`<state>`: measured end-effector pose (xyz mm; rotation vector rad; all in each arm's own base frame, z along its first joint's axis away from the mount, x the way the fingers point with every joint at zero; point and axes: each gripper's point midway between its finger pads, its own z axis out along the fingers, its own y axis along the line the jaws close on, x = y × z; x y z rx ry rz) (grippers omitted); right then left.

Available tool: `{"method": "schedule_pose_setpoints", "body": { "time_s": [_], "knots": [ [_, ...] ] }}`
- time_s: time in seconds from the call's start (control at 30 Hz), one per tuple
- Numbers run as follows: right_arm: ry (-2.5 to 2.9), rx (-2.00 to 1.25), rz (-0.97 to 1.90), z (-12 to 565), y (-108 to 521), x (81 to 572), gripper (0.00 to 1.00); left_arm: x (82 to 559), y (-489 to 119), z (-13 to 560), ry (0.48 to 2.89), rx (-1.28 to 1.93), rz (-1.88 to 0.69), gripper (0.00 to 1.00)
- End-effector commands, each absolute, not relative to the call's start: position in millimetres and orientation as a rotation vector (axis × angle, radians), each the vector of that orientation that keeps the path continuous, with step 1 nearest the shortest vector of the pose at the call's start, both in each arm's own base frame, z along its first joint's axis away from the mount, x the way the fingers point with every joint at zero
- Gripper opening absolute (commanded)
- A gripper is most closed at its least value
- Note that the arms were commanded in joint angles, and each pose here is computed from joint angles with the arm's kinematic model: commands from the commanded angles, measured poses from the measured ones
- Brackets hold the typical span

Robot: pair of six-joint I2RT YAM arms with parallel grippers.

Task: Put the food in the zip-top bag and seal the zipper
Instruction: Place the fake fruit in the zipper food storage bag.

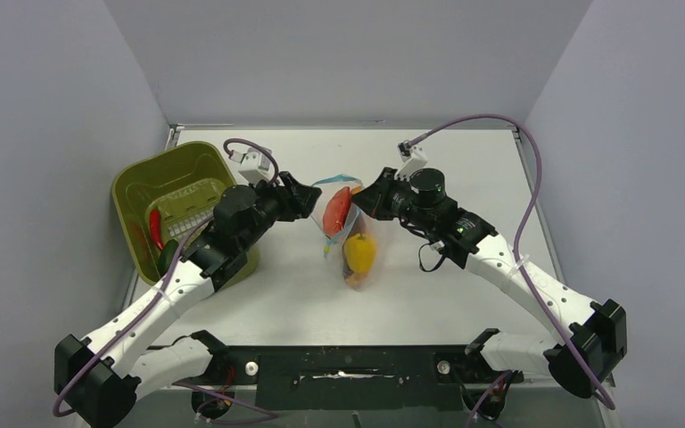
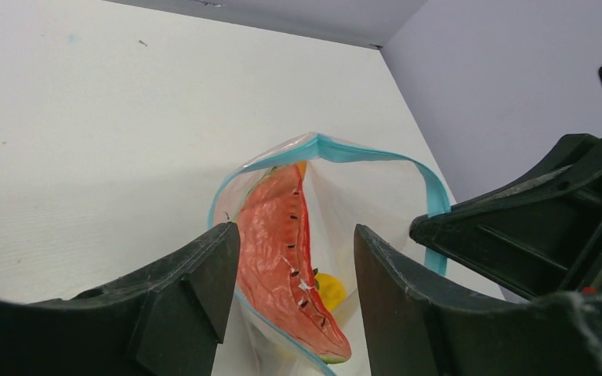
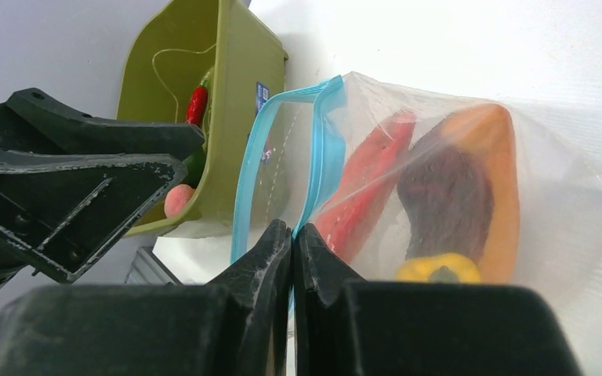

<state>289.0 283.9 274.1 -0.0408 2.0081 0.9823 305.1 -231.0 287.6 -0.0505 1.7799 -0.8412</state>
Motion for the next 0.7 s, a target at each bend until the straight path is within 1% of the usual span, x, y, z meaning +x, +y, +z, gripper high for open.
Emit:
{"method": "schedule_pose_setpoints", "body": {
  "time_s": [0.0, 0.23, 0.3, 0.37, 0.67],
  "knots": [
    [1.841, -0.050, 1.004, 320, 276, 293, 0.00, 307, -214, 303, 1.760, -0.072, -0.746, 0.54],
    [1.826, -0.093, 0.944, 318, 262, 287, 0.00, 306, -176, 298, 1.814, -0.140, -0.529, 0.56],
    [1.835, -0.101, 0.938, 312, 259, 283, 0.00, 305, -162, 297, 1.828, -0.164, -0.454, 0.62],
    [1.848, -0.094, 0.927, 304, 254, 280, 0.00, 304, -146, 294, 1.840, -0.197, -0.372, 0.71],
    [1.870, -0.085, 0.904, 292, 244, 271, 0.00, 302, -46, 268, 1.904, -0.432, 0.027, 0.74]
  ]
}}
